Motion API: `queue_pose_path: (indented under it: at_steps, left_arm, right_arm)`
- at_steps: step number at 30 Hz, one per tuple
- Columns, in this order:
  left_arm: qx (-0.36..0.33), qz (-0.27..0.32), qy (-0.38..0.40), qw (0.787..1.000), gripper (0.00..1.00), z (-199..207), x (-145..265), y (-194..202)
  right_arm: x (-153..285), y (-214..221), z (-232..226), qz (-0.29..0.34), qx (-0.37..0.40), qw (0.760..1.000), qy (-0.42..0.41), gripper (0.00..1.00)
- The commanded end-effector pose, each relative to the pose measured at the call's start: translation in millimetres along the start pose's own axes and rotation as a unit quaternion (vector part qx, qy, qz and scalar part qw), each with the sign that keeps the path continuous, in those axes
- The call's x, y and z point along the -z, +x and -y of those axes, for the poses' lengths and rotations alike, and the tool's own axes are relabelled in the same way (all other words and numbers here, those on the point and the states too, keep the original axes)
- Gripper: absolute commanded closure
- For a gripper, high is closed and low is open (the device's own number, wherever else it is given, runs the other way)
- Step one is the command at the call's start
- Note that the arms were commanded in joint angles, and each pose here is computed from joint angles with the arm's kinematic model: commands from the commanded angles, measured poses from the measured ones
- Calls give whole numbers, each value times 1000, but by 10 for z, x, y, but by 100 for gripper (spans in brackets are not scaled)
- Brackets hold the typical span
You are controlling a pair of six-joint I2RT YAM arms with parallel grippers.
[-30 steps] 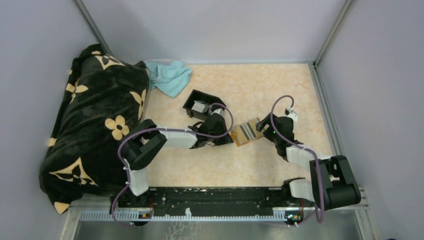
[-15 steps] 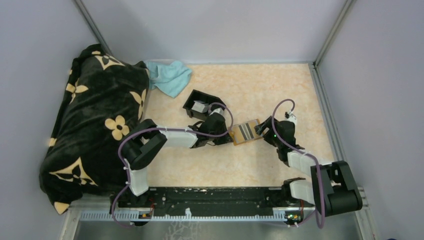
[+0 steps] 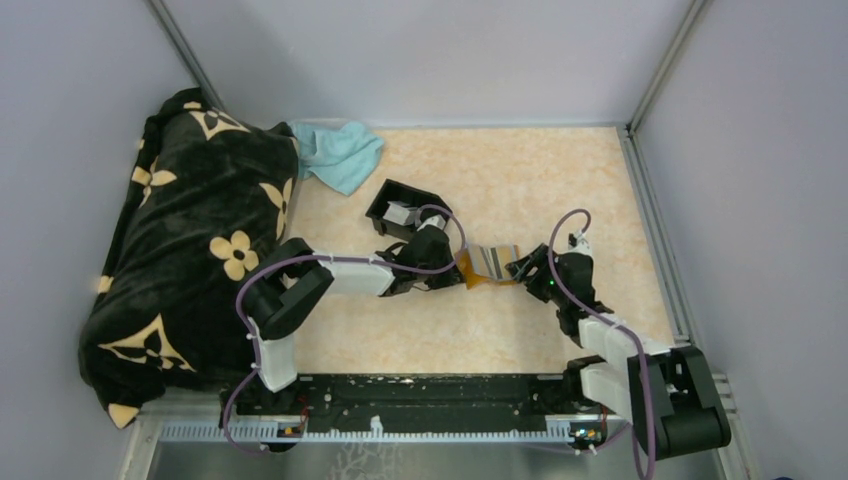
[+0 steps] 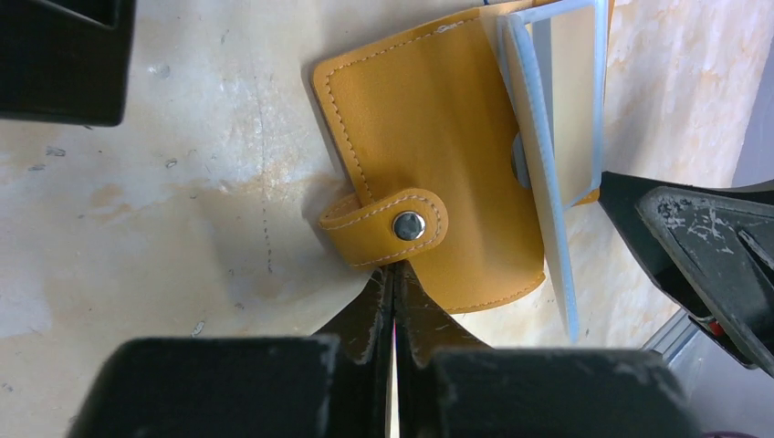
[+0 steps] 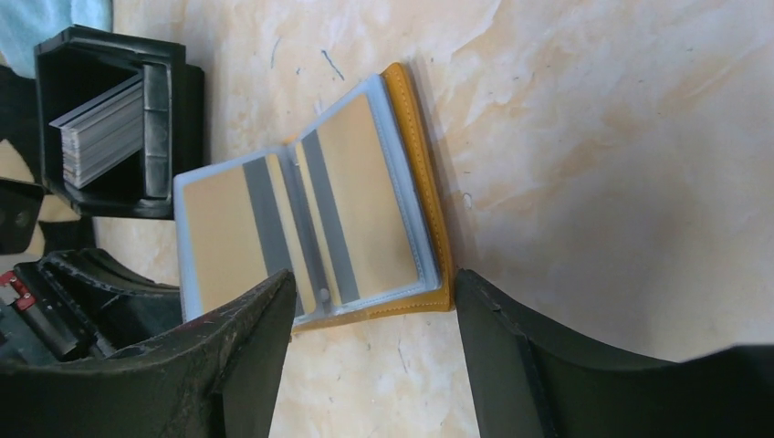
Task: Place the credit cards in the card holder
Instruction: Close the card holder at the center of the board.
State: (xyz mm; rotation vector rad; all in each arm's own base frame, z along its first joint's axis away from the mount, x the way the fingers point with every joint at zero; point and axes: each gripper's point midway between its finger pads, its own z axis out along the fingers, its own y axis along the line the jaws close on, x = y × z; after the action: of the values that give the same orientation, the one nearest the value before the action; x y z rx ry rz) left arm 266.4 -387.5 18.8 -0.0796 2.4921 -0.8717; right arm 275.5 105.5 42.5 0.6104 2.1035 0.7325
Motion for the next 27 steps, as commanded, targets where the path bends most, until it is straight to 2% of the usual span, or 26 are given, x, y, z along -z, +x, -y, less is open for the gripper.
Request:
queue_pose_path:
  at_steps: [1,12,27]
  left_arm:
    - [-21,-65,-137,988,96,-886,12,504]
    - [-21,-67,-147,987,96,-994,98,559]
    - [-16,-70,-148,986,96,-1047,128,612]
  right_arm:
    - [89,-28,-332,-11,-4,998,-63,36]
    - [160,-153,-594,2,5,995,-101,38]
    - [111,-19,-1032,-16,55,990,-130,38]
